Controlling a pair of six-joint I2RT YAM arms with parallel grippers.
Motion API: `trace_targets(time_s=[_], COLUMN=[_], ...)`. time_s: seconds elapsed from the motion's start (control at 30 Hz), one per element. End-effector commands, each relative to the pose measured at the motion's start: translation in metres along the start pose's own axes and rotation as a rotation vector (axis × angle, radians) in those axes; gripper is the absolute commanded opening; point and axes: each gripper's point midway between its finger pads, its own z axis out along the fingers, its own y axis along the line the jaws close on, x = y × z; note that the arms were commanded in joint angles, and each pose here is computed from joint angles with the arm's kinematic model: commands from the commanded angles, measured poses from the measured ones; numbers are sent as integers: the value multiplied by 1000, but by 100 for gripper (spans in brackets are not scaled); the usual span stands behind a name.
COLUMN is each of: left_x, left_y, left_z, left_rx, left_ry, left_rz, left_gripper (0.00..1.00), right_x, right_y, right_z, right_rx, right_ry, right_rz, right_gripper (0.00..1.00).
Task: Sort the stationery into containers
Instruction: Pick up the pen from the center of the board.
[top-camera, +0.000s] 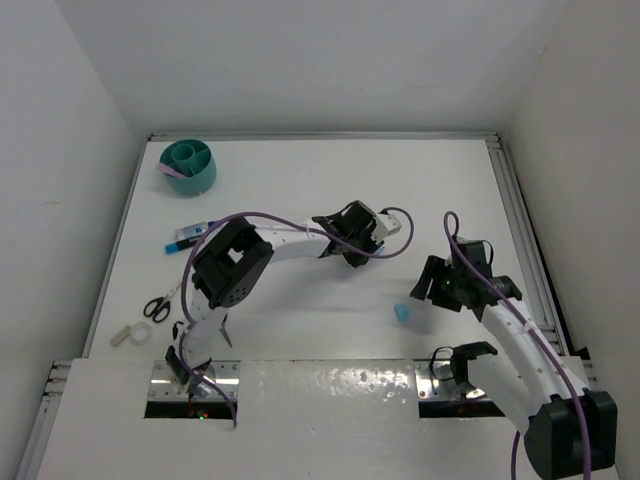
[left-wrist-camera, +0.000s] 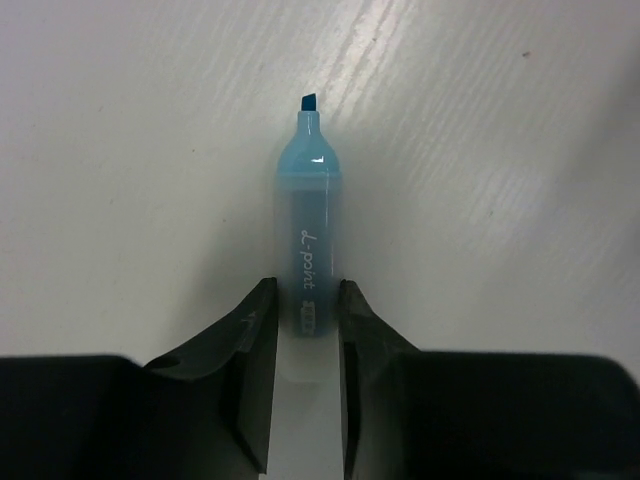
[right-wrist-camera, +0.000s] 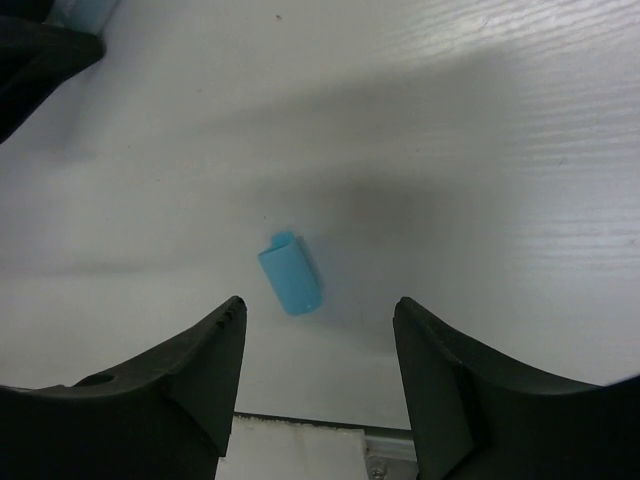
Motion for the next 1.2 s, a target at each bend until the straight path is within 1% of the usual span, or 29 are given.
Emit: trace_targets(time_s=[0.0,0.03,0.07,0.1,0.13,0.17,0.2,0.23,0.27,0.3,0.33,0.37,0.4,0.43,0.47,0.5,0.53,0.57,0.6,0.67,0.7,0.77,0.83,0.93,1.1,1.17], left_x=[22,11,12,0,-2,-8,-13,-22,-25,-20,-36,-38,-34,-50,-51,-53,-52,-51,-50,-50,-48,-47,-45,-41,-34,-35], left_y=[-9,2,6,13,28,36,41,54,59,56,63,64,60,60,57,52,43,38,34,31,30,29,28,29,29,31], left_z=[-5,-18,-27,-47,-60,-74,-101,-116,-130,-153,-166,-177,-190,-201,-205,-211,-210,-212,-216,-221,-225,-231,-240,-251,-261,-263], left_rx=[101,93,108,101,86,73,49,9,-23,-58,-130,-167,-192,-223,-222,-216,-195,-181,-181,-176,-178,-188,-206,-232,-265,-276], left_ry=[60,32,34,-5,-24,-54,-101,-163,-202,-249,-338,-382,-419,-498,-513,-528,-526,-533,-543,-566,-577,-601,-626,-641,-674,-694], left_rz=[-17,-28,-14,0,2,69,113,155,261,312,373,382,377,382,353,343,339,301,282,231,222,220,224,219,216,205], left_gripper=[0,0,0,0,0,0,0,0,0,0,0,0,0,0,0,0,0,0,0,0,0,0,0,0,0,0], right_x=[8,9,9,8,5,-4,-11,-21,-35,-52,-62,-65,-78,-67,-63,-61,-53,-41,-39,-27,-25,-15,-10,5,24,30], right_y=[6,6,7,7,9,15,19,21,20,29,27,28,38,30,28,27,25,20,18,13,11,11,20,31,24,28], right_z=[2,2,2,1,-1,-7,-11,-15,-20,-28,-33,-30,-37,-24,-19,-16,-11,-1,0,1,1,5,8,12,9,14], right_rx=[-38,-36,-37,-35,-37,-53,-54,-50,-33,-76,-87,-102,-192,-185,-198,-224,-224,-202,-191,-117,-91,-39,-41,0,105,93], right_ry=[25,26,24,20,11,-28,-59,-102,-165,-245,-319,-329,-377,-363,-355,-334,-312,-286,-280,-253,-243,-201,-138,-48,-27,-6], right_rz=[4,6,8,30,49,79,168,229,302,441,527,607,778,863,955,1131,1191,1233,1293,1309,1343,1362,1404,1423,1469,1479], right_gripper=[59,59,59,59,59,60,61,66,66,66,66,66,66,66,66,66,66,66,66,66,67,67,67,67,66,66])
